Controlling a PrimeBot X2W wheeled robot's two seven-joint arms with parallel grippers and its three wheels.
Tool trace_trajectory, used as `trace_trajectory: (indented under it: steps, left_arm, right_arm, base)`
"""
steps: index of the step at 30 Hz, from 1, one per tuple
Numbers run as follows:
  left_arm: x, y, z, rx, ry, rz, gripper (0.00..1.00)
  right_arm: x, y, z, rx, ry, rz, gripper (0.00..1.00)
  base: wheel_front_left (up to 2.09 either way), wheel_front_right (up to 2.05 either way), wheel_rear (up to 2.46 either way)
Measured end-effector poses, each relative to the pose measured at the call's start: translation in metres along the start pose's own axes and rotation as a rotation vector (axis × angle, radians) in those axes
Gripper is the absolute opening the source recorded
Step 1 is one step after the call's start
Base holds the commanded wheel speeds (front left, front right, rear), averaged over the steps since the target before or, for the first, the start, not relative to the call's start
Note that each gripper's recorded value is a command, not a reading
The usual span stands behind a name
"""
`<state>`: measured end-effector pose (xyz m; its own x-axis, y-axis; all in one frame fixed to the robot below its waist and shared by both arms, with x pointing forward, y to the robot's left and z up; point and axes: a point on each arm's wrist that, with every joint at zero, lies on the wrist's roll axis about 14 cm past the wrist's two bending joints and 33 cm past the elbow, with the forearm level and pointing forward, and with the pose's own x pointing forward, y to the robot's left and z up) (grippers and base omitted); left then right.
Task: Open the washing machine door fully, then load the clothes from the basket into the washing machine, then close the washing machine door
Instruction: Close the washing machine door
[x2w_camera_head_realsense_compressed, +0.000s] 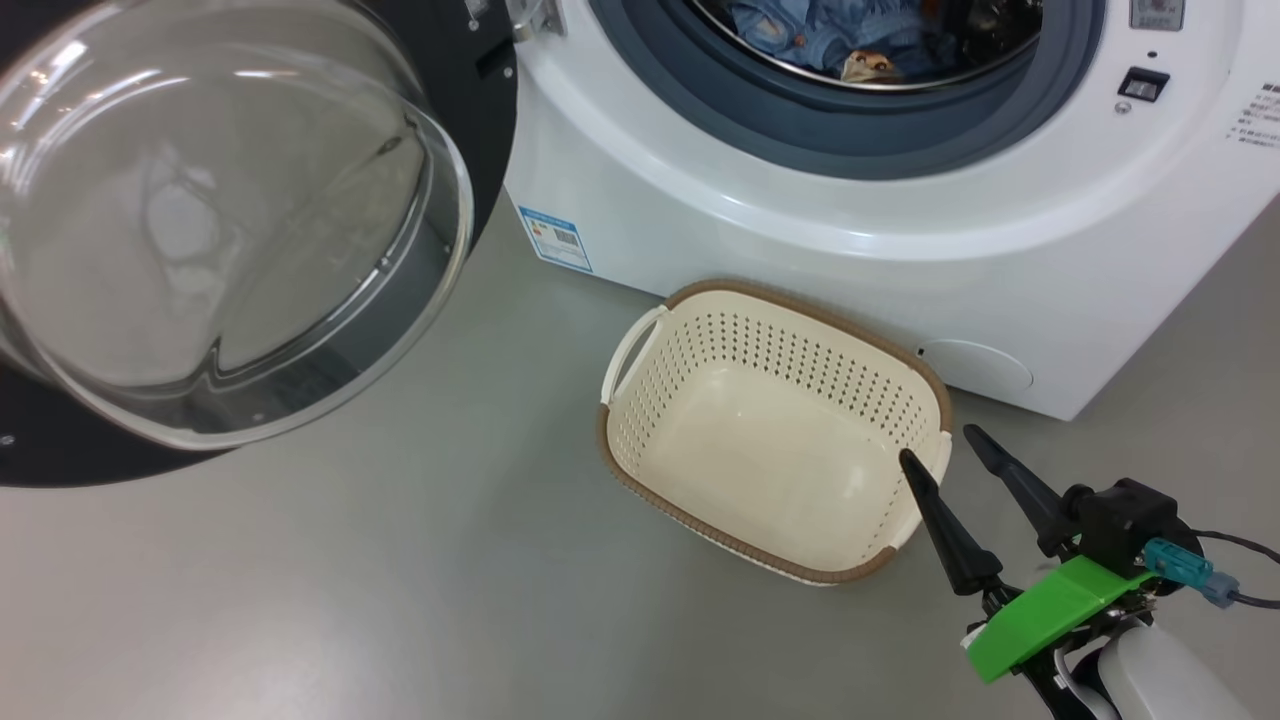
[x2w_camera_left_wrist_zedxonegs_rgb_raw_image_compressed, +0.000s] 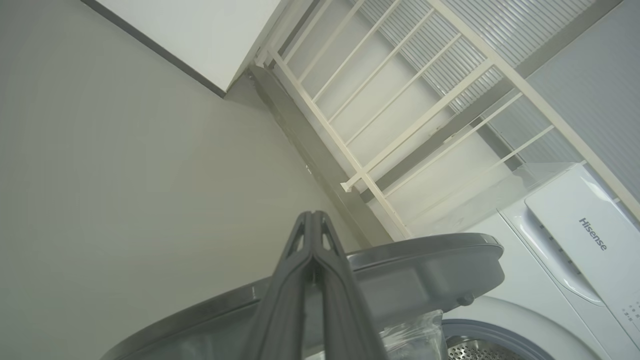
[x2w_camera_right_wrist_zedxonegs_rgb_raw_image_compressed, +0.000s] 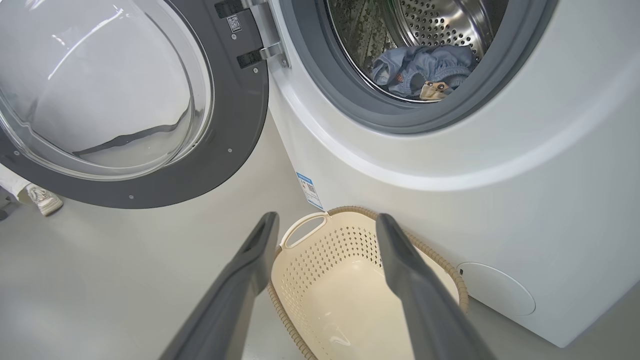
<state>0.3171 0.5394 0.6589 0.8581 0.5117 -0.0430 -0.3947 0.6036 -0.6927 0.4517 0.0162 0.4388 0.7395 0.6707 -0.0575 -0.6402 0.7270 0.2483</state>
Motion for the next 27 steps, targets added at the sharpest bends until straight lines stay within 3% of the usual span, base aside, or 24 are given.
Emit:
trace_trajectory:
  steps: [8, 27]
  left_arm:
    - [0.018, 0.008, -0.031, 0.010, 0.124, 0.053, 0.00]
    - [0.027, 0.015, -0.050, 0.016, 0.181, 0.088, 0.00]
  right_arm:
    - [0.002, -0.010, -0.010, 0.007, 0.019, -0.006, 1.00]
    - [0.002, -0.013, -0.014, -0.004, 0.028, -0.001, 1.00]
  base:
    - [0.00, 0.00, 0.00]
    - [0.00, 0.00, 0.00]
